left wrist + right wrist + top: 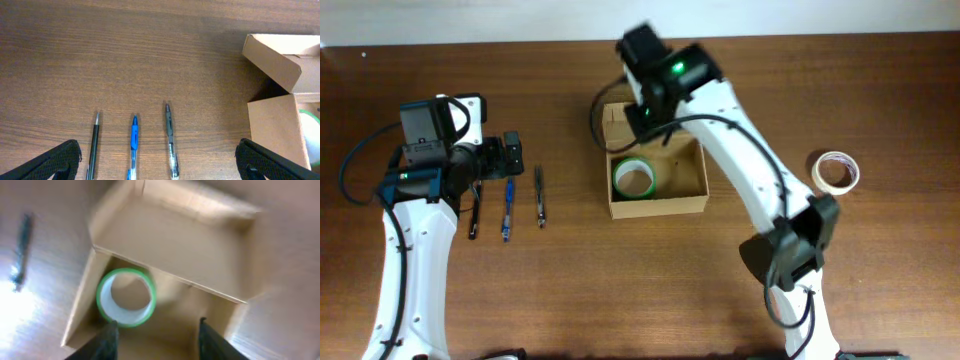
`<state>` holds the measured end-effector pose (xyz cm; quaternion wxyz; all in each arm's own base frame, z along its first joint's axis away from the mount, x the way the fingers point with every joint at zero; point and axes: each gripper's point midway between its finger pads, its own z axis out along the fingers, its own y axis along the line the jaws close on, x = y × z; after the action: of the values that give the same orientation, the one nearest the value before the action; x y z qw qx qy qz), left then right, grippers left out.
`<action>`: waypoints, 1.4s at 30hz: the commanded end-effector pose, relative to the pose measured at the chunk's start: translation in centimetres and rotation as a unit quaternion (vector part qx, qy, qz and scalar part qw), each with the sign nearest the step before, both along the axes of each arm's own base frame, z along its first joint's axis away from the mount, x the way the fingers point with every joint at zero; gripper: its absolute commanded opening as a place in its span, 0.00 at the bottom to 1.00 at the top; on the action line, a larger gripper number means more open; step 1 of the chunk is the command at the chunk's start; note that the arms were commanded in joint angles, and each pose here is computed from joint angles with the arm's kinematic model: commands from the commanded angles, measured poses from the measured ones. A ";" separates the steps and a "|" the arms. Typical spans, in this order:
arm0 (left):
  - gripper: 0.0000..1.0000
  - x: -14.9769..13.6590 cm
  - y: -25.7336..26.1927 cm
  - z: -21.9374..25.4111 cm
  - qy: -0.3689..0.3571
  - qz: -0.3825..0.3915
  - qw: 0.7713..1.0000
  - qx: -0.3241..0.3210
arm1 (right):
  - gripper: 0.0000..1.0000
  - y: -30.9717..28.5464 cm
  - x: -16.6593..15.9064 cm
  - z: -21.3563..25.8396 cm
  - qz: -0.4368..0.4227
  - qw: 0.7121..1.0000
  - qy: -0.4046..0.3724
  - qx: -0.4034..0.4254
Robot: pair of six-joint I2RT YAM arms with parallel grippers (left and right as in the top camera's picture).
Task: Pack container
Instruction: 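Carry the green tape into the box and release it, then grasp the white masking tape roll with the right gripper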
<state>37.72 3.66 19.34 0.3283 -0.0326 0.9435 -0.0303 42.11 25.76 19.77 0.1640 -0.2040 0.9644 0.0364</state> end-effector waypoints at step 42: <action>0.99 0.4 -0.1 0.7 -0.009 -0.010 1.000 0.000 | 0.72 -40.8 -5.6 -17.9 -0.616 0.774 0.132 0.062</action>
<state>37.76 3.63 19.41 0.3293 -0.0322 0.9432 -0.0313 36.77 -15.15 3.20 0.0475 0.4449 0.8942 0.0132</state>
